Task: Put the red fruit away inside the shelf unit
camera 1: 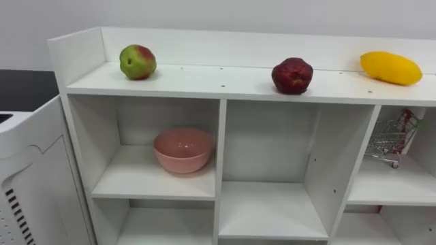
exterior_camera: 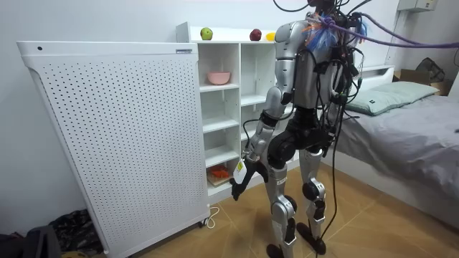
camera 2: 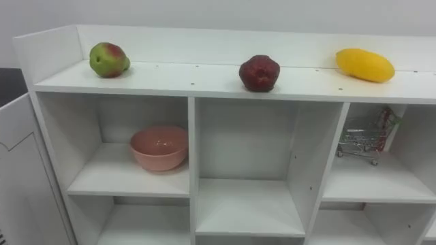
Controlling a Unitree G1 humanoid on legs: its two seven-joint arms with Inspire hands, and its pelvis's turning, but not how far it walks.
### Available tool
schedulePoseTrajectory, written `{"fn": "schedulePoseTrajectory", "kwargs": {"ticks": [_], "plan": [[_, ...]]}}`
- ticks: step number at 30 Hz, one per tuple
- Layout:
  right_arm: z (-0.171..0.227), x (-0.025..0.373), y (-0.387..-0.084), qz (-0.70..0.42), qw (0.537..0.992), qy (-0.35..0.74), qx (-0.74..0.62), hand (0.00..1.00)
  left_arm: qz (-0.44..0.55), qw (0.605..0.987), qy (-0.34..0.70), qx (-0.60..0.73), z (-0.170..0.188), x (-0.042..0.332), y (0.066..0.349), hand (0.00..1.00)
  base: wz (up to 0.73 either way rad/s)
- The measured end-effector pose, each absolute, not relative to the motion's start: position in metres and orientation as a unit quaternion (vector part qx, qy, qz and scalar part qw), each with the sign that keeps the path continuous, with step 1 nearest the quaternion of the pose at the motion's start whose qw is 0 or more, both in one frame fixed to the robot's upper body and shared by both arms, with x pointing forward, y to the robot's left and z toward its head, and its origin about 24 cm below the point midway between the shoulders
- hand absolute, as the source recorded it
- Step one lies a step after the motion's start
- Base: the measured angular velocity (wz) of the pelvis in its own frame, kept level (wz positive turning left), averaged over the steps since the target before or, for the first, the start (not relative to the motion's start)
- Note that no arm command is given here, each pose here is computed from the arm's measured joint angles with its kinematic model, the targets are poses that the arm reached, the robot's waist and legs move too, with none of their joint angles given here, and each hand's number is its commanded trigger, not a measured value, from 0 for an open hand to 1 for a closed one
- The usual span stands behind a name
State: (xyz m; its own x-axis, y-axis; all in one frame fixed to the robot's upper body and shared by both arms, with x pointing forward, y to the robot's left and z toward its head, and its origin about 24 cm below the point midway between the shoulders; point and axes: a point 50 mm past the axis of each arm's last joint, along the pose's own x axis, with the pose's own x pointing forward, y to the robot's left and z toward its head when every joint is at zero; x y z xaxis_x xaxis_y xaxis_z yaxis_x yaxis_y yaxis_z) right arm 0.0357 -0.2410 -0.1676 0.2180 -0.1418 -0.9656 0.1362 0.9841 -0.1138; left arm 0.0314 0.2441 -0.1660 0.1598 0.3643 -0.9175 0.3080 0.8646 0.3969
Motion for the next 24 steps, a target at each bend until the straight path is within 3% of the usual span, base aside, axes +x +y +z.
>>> {"fn": "schedulePoseTrajectory", "kwargs": {"ticks": [19, 24], "plan": [[-0.167, 0.038, -0.242, -0.114, 0.782, 0.612, 0.013, 0.0, 0.023, 0.729, 0.632, 0.262, -0.165, 0.038, 0.244, 0.0, 0.0], [-0.159, 0.07, -0.242, -0.106, 0.821, 0.56, -0.004, 0.0, 0.022, 0.75, 0.609, 0.259, -0.164, 0.051, 0.242, 0.0, -0.06]]}}
